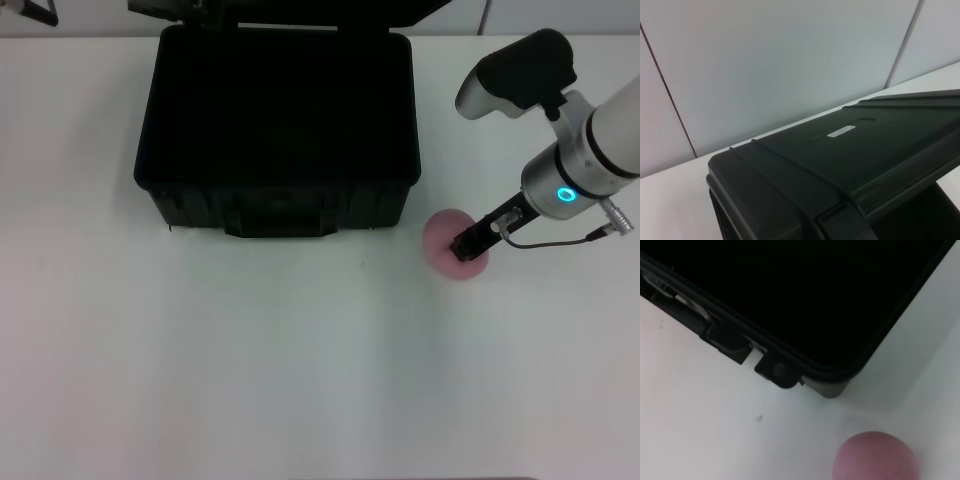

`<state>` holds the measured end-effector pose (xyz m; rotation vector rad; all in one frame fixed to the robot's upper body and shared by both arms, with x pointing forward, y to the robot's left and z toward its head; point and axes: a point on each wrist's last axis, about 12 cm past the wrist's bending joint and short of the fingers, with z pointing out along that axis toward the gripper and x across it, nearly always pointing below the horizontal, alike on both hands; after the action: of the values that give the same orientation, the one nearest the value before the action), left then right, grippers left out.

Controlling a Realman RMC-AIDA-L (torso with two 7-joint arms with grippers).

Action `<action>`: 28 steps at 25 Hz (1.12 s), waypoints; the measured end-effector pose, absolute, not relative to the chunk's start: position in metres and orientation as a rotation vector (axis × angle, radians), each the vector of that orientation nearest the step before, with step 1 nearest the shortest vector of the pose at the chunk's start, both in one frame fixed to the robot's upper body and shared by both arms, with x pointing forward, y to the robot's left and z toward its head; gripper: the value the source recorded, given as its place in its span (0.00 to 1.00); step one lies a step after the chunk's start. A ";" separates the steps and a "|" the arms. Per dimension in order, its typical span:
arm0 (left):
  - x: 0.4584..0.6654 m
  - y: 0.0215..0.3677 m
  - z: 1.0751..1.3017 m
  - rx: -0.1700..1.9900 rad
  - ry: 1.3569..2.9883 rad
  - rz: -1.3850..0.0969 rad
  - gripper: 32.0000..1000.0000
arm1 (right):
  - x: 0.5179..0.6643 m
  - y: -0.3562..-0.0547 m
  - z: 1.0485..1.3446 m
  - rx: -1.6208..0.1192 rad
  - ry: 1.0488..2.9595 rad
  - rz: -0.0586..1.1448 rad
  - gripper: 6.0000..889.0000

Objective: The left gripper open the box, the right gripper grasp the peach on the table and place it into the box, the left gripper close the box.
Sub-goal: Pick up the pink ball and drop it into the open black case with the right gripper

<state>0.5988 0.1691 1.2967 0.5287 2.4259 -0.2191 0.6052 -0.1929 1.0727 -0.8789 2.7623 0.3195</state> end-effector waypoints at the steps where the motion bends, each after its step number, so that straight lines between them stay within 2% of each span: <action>1: 0.599 0.169 1.297 0.529 2.426 -0.219 0.36 | 0.605 -0.193 1.073 -0.879 2.762 0.319 0.09; 6: 0.599 0.170 1.296 0.526 2.429 -0.219 0.36 | 0.606 -0.193 1.074 -0.883 2.761 0.320 0.04; 18: 0.598 0.175 1.292 0.507 2.440 -0.218 0.36 | 0.606 -0.190 1.097 -0.955 2.750 0.347 0.04; 28: 0.598 0.179 1.290 0.503 2.445 -0.213 0.36 | 0.607 -0.204 1.144 -0.998 2.719 0.370 0.05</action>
<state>0.5980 0.1790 1.2903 0.5030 2.4453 -0.2134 0.6070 -0.2036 1.1436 -0.9978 2.7189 0.3704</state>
